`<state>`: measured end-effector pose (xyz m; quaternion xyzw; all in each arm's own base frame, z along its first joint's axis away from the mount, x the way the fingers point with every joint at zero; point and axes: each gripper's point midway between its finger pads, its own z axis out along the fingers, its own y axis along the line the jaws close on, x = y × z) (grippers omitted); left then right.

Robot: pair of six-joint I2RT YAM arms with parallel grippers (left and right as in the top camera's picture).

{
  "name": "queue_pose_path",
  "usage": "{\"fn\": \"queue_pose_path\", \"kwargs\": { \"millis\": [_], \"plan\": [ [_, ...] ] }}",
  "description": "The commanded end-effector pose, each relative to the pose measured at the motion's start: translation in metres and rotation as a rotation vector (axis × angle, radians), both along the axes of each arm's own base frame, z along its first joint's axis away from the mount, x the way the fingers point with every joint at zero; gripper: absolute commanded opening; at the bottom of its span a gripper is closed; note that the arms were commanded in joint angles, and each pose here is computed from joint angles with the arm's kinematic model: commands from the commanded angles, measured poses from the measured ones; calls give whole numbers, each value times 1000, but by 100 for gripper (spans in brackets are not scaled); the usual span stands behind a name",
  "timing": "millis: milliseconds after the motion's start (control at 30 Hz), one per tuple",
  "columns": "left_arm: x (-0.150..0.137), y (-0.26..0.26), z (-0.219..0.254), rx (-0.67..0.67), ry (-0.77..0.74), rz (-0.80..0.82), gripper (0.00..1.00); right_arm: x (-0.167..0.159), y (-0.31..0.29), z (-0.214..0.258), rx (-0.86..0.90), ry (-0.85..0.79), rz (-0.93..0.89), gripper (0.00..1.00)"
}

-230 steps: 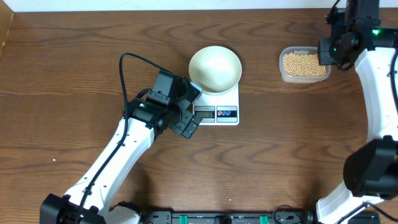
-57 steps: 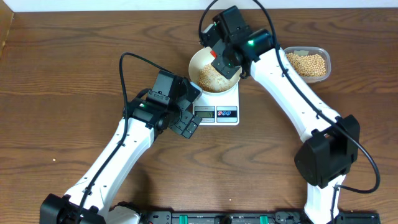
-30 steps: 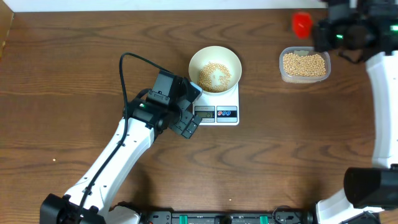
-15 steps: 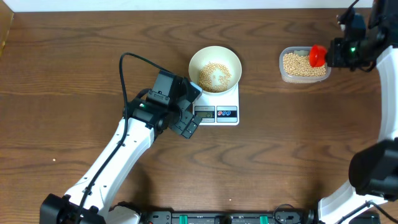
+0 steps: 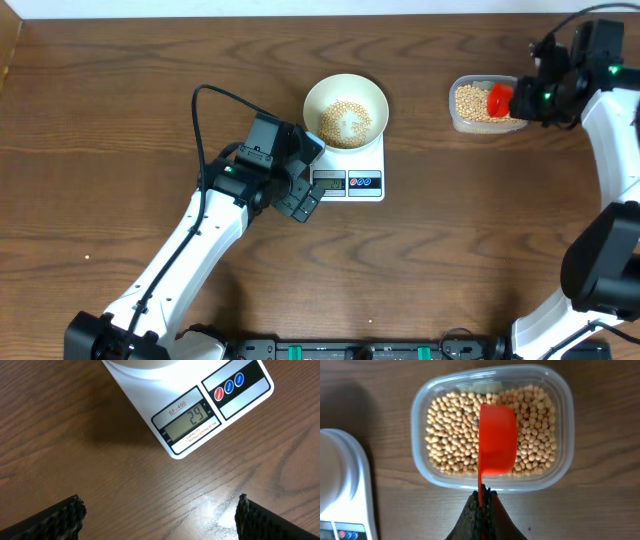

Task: Scoop item into bowl and weigh 50g on scale
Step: 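Carry the empty scoop back right to the soybean tub, then dip the scoop into the soybeans again with the right gripper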

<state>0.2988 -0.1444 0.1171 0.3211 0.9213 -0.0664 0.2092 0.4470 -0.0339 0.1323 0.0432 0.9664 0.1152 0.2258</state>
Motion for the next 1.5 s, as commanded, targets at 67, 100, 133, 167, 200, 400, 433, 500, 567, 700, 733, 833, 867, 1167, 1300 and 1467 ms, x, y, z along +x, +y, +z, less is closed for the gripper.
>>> {"fn": "queue_pose_path", "kwargs": {
  "millis": [67,100,133,167,200,400,433,500,567,700,733,833,867,1167,1300,1467],
  "plan": [
    [-3,0,-3,-3,12,-12,98,0,5,-15,29,-9,-5,1],
    [-3,0,-3,-3,13,-12,98,0,7,-17,38,-13,1,1],
    [-3,0,-3,-3,12,-12,98,1,10,-18,51,-20,9,1],
    [-3,0,-3,-3,12,-12,98,1,14,-20,69,-27,20,1],
    [-3,0,-3,-3,12,-12,98,2,18,-21,80,-32,28,1],
    [-3,0,-3,-3,12,-12,98,0,34,-27,128,-25,32,1],
    [-3,0,-3,-3,12,-12,98,0,35,-27,131,-24,30,1],
    [-3,0,-3,-3,12,-12,98,0,38,-26,143,-26,34,1],
    [-3,0,-3,-3,12,-12,98,1,42,-24,169,-33,44,1],
    [-3,0,-3,-3,12,-12,98,2,44,-23,185,-38,37,1],
    [-3,0,-3,-3,12,-12,98,2,44,-23,184,-38,37,1],
    [-3,0,-3,-3,13,-12,98,2,43,-23,186,-36,35,1],
    [-3,0,-3,-3,12,-12,98,2,42,-23,186,-35,34,1],
    [-3,0,-3,-3,13,-12,98,1,19,-11,301,-74,11,1],
    [-3,0,-3,-3,12,-12,98,1,2,2,401,-128,6,1],
    [-3,0,-3,-3,12,-12,98,-3,-20,6,438,-146,-38,1]
  ]
}}
